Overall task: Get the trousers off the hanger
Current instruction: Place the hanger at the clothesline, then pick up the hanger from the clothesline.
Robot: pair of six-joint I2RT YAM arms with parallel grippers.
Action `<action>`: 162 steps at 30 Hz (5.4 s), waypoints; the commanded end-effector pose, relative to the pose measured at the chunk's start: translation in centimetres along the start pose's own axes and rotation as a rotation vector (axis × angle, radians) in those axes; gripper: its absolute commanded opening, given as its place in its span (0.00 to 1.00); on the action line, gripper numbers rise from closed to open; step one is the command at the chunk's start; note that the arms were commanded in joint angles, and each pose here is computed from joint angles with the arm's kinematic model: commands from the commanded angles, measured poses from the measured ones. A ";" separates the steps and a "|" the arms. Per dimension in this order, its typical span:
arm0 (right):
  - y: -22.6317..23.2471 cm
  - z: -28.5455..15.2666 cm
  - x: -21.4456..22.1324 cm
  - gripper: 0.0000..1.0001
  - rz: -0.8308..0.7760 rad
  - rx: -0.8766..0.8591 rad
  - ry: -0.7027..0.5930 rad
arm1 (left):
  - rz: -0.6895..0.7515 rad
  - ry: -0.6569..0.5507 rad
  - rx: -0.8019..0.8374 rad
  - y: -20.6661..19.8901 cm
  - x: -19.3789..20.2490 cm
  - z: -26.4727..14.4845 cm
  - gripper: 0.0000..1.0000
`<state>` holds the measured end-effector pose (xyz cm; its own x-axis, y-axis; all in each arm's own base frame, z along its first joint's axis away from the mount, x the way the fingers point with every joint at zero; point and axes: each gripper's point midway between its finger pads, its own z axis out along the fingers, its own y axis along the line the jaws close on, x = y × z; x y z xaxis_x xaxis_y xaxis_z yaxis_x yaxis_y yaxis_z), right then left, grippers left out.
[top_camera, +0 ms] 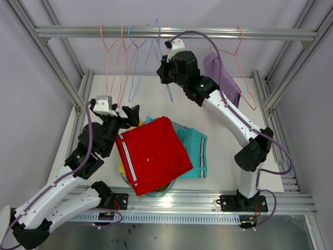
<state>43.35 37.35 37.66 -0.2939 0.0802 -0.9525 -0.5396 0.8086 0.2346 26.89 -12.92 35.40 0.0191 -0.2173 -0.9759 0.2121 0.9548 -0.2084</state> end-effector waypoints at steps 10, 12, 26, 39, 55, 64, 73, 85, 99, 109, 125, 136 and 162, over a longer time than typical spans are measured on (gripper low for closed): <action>0.2 -3.4 -0.6 0.00 0.019 -0.022 -0.051 | -0.006 -0.043 0.011 0.0 -1.0 0.0 0.99; 0.2 -3.7 -0.4 0.00 0.015 -0.024 -0.047 | -0.005 -0.043 0.010 0.0 -1.0 0.0 0.99; -0.5 -7.1 0.2 0.00 0.017 -0.043 -0.058 | 0.005 -0.035 0.012 -0.1 -0.7 0.2 0.99; -1.3 -9.8 -0.7 0.00 0.008 -0.033 -0.094 | 0.006 -0.034 0.016 -0.2 -0.7 0.2 0.99; -2.0 -9.5 3.0 0.71 0.038 -0.041 -0.029 | 0.005 -0.036 0.021 -0.3 -0.8 0.1 0.99; -1.2 -14.8 3.0 0.79 0.054 -0.090 -0.093 | 0.003 -0.032 0.030 -0.4 -0.7 0.1 0.99; -5.7 -18.5 1.8 0.74 -0.015 0.145 -0.201 | 0.000 -0.033 0.035 -0.5 -0.8 0.1 0.99; -9.2 -25.0 -5.3 0.77 -0.096 0.398 -0.367 | -0.004 -0.026 0.049 -0.8 -0.8 0.1 0.99; -19.9 -25.1 -4.5 0.80 -0.058 0.663 -0.274 | -0.007 -0.015 0.068 -1.2 -0.6 0.1 0.99; -22.8 -20.2 -3.7 0.78 0.003 0.504 -0.183 | -0.007 -0.010 0.076 -1.4 -0.5 0.1 0.99; -17.7 -17.4 -3.2 0.69 0.145 -0.031 -0.265 | 0.000 -0.007 0.083 -1.5 -0.4 0.2 1.00; -16.4 -16.0 -3.7 0.54 0.202 -0.199 -0.302 | -0.001 -0.005 0.092 -1.7 -0.4 0.1 0.99; -15.2 -17.0 -5.0 0.00 0.241 -0.233 -0.422 | -0.001 0.011 0.111 -2.1 -0.1 0.3 0.99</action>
<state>41.78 14.35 37.53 -0.2559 0.5077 -0.8226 -0.5886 0.5932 0.5493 26.77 -14.93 34.49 -0.0170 -0.1960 -0.9805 0.3028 0.9335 -0.1918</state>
